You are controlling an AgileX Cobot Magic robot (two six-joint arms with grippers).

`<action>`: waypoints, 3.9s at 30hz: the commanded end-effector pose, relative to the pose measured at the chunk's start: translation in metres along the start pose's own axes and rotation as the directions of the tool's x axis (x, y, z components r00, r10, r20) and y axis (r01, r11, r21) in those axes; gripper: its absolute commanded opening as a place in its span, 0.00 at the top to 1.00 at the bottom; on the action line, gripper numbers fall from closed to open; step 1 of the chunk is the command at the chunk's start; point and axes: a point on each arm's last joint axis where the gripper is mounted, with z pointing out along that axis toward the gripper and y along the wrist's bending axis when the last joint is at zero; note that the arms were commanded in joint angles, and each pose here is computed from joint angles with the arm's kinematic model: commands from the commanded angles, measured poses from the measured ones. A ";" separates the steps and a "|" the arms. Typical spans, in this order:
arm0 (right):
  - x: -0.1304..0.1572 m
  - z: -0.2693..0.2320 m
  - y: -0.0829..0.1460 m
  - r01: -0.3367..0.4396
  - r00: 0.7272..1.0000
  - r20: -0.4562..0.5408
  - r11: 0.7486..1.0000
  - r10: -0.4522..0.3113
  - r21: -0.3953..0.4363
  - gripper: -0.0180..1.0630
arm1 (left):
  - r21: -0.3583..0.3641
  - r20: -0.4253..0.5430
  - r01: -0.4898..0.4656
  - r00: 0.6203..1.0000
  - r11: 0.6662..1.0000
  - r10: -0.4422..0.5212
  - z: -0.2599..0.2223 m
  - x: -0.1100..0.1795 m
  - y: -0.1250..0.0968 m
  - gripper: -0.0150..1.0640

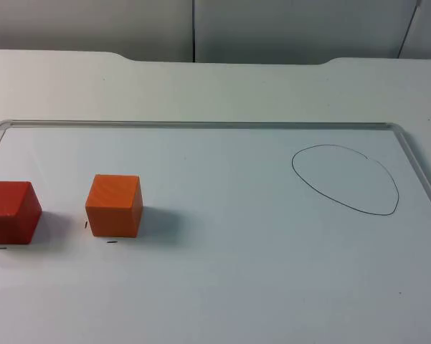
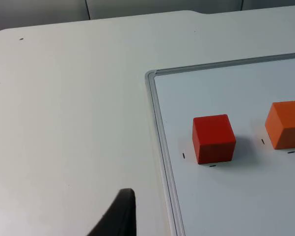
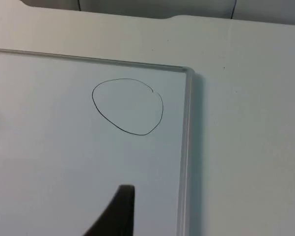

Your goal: Pick up one cube with the left hand and another cube with the right hand. First place the cube in the right hand at the target position, then stack the cube in the left hand on top.

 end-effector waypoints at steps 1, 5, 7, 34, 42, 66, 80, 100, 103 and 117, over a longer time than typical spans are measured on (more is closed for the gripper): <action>0.000 0.001 0.000 -0.001 1.000 0.006 1.000 0.001 0.008 0.01 | 0.006 0.011 0.010 1.000 1.000 -0.010 0.000 0.000 -0.001 0.01; -0.007 -0.005 0.001 -0.011 0.998 0.062 1.000 0.011 -0.007 0.01 | 0.006 0.011 0.010 1.000 1.000 -0.010 0.000 0.000 -0.001 0.01; -0.016 -0.008 0.002 0.006 0.997 0.083 1.000 -0.003 -0.025 0.02 | 0.006 0.011 0.010 1.000 1.000 -0.010 0.000 0.000 -0.001 0.01; -0.273 0.166 0.014 0.211 0.972 0.015 0.852 -0.233 -0.479 0.07 | 0.006 0.011 0.010 1.000 1.000 -0.010 0.000 0.000 -0.001 0.01; -0.317 0.236 0.117 0.433 0.883 0.125 0.681 -0.453 -0.591 0.07 | 0.006 0.011 0.010 1.000 1.000 -0.010 0.000 0.000 -0.001 0.01; -0.151 0.365 0.293 0.522 0.440 -0.042 0.293 -0.897 -0.801 0.07 | 0.006 0.011 0.010 1.000 1.000 -0.010 0.000 0.000 -0.001 0.01; -0.083 0.403 0.330 0.516 0.395 -0.017 0.237 -0.919 -0.823 0.07 | 0.006 0.011 0.010 1.000 1.000 -0.010 0.000 0.000 -0.001 0.01; -0.050 0.422 0.338 0.503 0.380 -0.028 0.232 -0.925 -0.833 0.14 | 0.006 0.011 0.010 1.000 1.000 -0.010 0.000 0.000 -0.001 0.01; -0.050 0.422 0.338 0.506 0.377 -0.027 0.230 -0.926 -0.831 0.23 | 0.006 0.011 0.010 1.000 1.000 -0.010 0.000 0.000 -0.001 0.01; -0.068 0.414 0.332 0.525 0.373 -0.061 0.265 -0.926 -0.809 0.99 | 0.006 0.011 0.010 1.000 1.000 -0.010 0.000 0.000 -0.001 0.01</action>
